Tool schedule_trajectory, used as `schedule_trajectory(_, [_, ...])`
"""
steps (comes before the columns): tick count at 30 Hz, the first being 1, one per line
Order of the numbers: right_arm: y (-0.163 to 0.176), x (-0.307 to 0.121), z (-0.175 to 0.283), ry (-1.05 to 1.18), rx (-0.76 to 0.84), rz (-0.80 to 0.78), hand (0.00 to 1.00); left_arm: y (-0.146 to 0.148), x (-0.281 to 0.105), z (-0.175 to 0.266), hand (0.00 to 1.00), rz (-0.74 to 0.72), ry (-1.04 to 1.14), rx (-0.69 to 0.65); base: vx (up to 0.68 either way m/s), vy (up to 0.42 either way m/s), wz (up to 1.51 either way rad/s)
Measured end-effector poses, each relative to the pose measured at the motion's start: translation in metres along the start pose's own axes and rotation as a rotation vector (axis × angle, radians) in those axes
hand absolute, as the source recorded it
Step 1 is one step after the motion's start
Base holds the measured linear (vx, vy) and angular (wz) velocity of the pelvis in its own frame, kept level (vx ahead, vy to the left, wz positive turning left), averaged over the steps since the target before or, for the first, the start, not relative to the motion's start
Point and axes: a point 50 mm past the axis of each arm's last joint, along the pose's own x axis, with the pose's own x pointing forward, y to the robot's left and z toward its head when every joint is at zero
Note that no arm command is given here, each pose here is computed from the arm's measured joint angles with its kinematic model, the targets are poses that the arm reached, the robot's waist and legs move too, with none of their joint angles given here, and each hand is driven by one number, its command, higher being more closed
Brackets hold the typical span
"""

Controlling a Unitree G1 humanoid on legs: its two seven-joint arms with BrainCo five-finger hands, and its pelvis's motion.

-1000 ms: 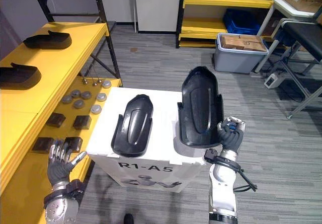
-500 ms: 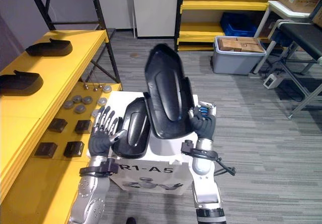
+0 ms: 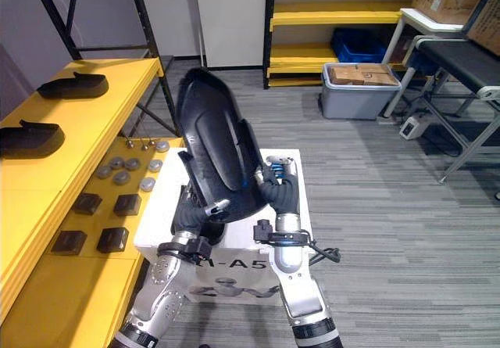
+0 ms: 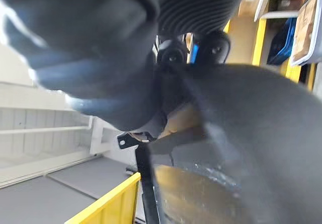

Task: Walk over and take plastic housings, then place them on the shelf

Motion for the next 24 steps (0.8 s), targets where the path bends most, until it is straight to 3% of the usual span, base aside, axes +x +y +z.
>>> schedule_trajectory(11, [0.006, -0.009, -0.004, -0.007, -0.015, 0.094, 1.00, 0.008, 0.007, 0.008, 1.00, 0.044, 0.012, -0.050, 0.00, 0.000, 0.00])
schedule_trajectory(12, [0.006, -0.011, -0.005, -0.004, -0.007, 0.098, 0.00, 0.010, 0.007, 0.008, 1.00, 0.049, 0.014, -0.040, -0.03, 0.010, -0.06])
schedule_trajectory(24, [0.000, -0.034, -0.037, 0.175, 0.080, 0.142, 0.00, 0.022, 0.008, 0.007, 1.00, 0.072, 0.018, 0.137, -0.01, 0.002, -0.03])
